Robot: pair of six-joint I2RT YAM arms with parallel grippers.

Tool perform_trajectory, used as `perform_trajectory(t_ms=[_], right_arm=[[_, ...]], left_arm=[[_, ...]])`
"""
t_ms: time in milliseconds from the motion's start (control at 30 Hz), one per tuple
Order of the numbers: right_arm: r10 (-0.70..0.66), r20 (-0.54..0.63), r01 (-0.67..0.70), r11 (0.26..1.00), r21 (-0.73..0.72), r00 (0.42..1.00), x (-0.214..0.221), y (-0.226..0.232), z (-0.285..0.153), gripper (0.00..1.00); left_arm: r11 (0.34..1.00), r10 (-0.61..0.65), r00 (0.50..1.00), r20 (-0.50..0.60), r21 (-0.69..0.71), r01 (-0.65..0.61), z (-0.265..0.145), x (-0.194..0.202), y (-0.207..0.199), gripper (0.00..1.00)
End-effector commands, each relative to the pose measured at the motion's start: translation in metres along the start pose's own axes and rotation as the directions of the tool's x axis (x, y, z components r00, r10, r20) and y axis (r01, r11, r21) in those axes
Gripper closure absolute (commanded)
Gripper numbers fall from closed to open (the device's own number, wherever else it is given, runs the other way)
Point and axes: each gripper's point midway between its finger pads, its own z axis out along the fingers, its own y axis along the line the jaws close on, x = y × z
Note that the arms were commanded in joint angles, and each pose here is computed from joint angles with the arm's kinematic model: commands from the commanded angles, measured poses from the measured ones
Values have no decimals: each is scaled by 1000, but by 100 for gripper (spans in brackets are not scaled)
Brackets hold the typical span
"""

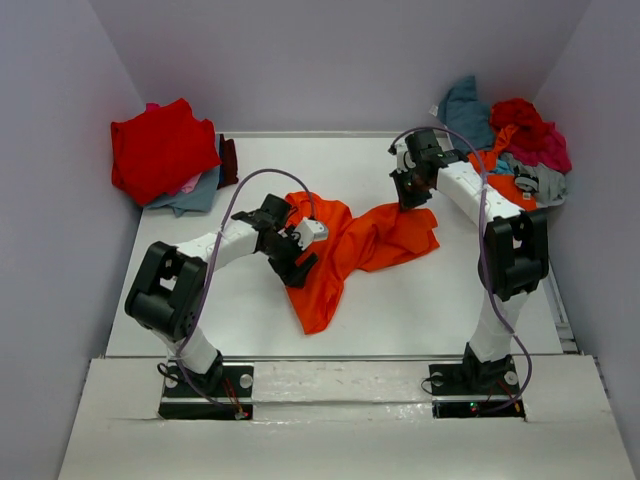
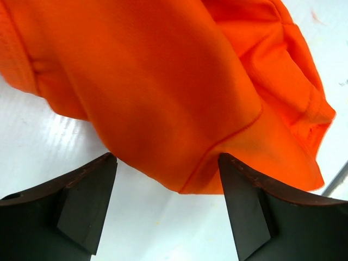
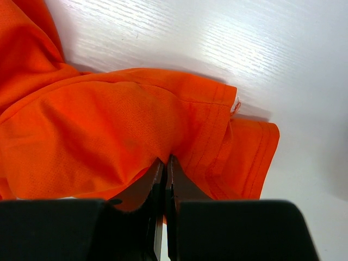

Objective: Fold and stack the t-shirts
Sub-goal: Flatten the tshirt out

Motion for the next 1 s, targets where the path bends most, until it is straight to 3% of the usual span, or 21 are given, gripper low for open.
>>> perform_trajectory(t_ms=[0,100,200,500,700,833,900,967], right_arm=[[-15,29,15,1000,19,999,-8,-2,-4,93],[-19,34,18,1000,25,999,-8,-3,-5,93],[-22,36,21,999,30,999,-9,-4,-5,93],[-38,43,37,999,34,998,-8,-6,-24,93],[-29,97,25,999,47,995,-10,-5,-48,93],[-33,105,26,997,67,994,-8,-7,-58,93],[-41,107,34,997,66,993,-11,-7,-61,93],[-51,75,48,998,45,996,-8,-4,-58,93]], left_arm=[[989,93,996,-2,117,-92,-12,-5,-24,14],[982,100,995,-14,164,-97,-14,0,-33,14],[982,108,994,-32,162,-102,-13,4,-32,22],[992,54,998,-26,112,-51,-24,-18,-23,61],[999,-18,1000,24,-46,19,-44,-59,4,94],[992,-74,997,28,-99,76,-52,-76,15,94],[988,-84,996,-14,-127,82,-47,-63,21,94],[993,-85,993,-78,-88,78,-38,-44,15,87]])
